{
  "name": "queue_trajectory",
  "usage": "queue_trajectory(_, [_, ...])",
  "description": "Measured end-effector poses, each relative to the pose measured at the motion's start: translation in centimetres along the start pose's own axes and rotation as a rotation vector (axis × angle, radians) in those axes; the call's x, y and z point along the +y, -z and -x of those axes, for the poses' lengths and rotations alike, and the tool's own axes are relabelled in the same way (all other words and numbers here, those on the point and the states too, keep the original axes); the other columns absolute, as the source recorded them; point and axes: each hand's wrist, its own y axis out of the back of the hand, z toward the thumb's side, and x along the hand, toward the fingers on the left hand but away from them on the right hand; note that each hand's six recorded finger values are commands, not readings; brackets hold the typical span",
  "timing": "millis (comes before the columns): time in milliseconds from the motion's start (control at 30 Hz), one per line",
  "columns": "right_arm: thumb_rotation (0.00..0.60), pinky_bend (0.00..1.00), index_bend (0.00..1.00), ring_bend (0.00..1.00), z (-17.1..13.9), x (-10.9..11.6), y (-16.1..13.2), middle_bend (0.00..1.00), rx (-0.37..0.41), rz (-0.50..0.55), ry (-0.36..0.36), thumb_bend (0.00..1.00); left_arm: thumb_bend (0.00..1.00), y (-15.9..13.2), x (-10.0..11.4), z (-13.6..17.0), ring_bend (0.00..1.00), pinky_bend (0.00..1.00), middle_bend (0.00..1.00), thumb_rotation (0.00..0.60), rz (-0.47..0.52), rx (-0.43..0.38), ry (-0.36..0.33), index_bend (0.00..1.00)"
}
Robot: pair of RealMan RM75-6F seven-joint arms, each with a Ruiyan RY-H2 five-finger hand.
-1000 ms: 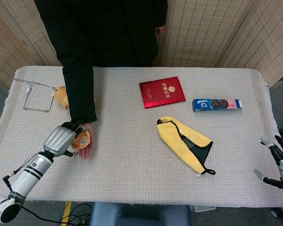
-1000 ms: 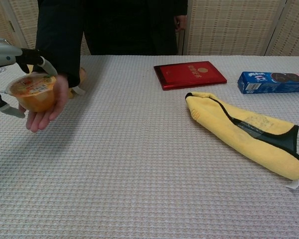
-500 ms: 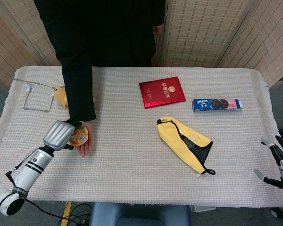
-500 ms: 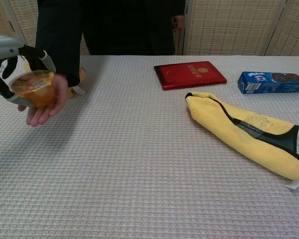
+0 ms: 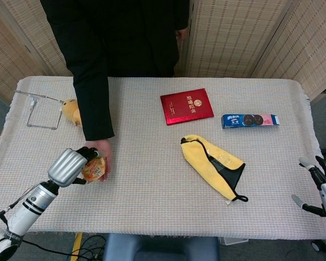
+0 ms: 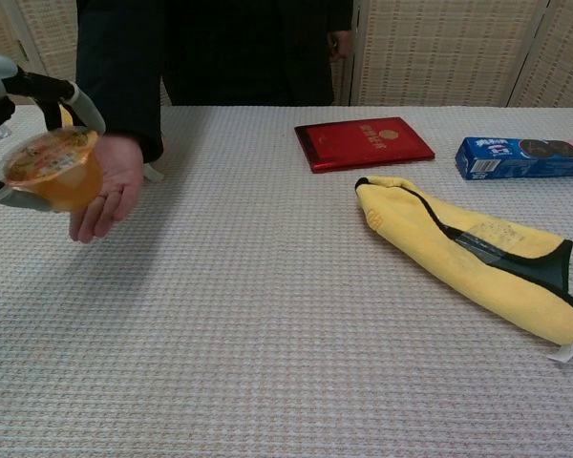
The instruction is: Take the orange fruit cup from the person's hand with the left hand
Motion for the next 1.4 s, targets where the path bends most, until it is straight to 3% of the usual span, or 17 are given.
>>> queue_trajectory(200, [0.6, 0.13, 0.1, 0.07, 0.2, -0.2, -0.2, 0.22, 0.006, 0.0, -0.007, 0.2, 0.3, -2.8, -1.1, 1.2, 0.55, 0.88, 0.61, 0.6, -0.033, -0.106, 0.031, 0.61])
queue_trajectory(367, [0.6, 0.13, 0.1, 0.07, 0.1, -0.2, -0.1, 0.22, 0.002, 0.0, -0.006, 0.2, 0.3, -5.6, -3.3, 1.1, 0.55, 0.88, 0.61, 0.6, -0.063, -0.208, 0.071, 0.61])
queue_trajectory(600, [0.6, 0.13, 0.1, 0.07, -0.1, -0.2, 0.2, 0.22, -0.01, 0.0, -0.006, 0.2, 0.3, -7.0, -6.5, 0.3, 0.52, 0.87, 0.58, 0.6, -0.144, -0.263, 0.13, 0.57])
queue_trajectory(733, [0.6, 0.13, 0.1, 0.07, -0.1, -0.2, 0.2, 0.22, -0.011, 0.0, -0.007, 0.2, 0.3, -6.7, -7.6, 0.1, 0.39, 0.77, 0.4, 0.6, -0.173, -0.256, 0.152, 0.43])
queue_trajectory(900, [0.6, 0.13, 0.1, 0.07, 0.0, -0.3, 0.2, 0.22, -0.009, 0.0, -0.011, 0.2, 0.22, -6.5, -7.9, 0.3, 0.09, 0.35, 0.12, 0.6, -0.209, -0.244, 0.156, 0.22])
queue_trajectory(1067, [0.6, 0.13, 0.1, 0.07, 0.1, -0.4, 0.1, 0.22, -0.006, 0.0, -0.012, 0.2, 0.16, -6.6, -7.6, 0.8, 0.0, 0.28, 0.0, 0.6, -0.201, -0.226, 0.146, 0.11])
queue_trajectory(1400, [0.6, 0.13, 0.1, 0.07, 0.0, -0.4, 0.2, 0.22, -0.009, 0.001, -0.01, 0.2, 0.16, -5.7, -5.1, 2.2, 0.0, 0.26, 0.0, 0.6, -0.105, -0.138, 0.063, 0.11])
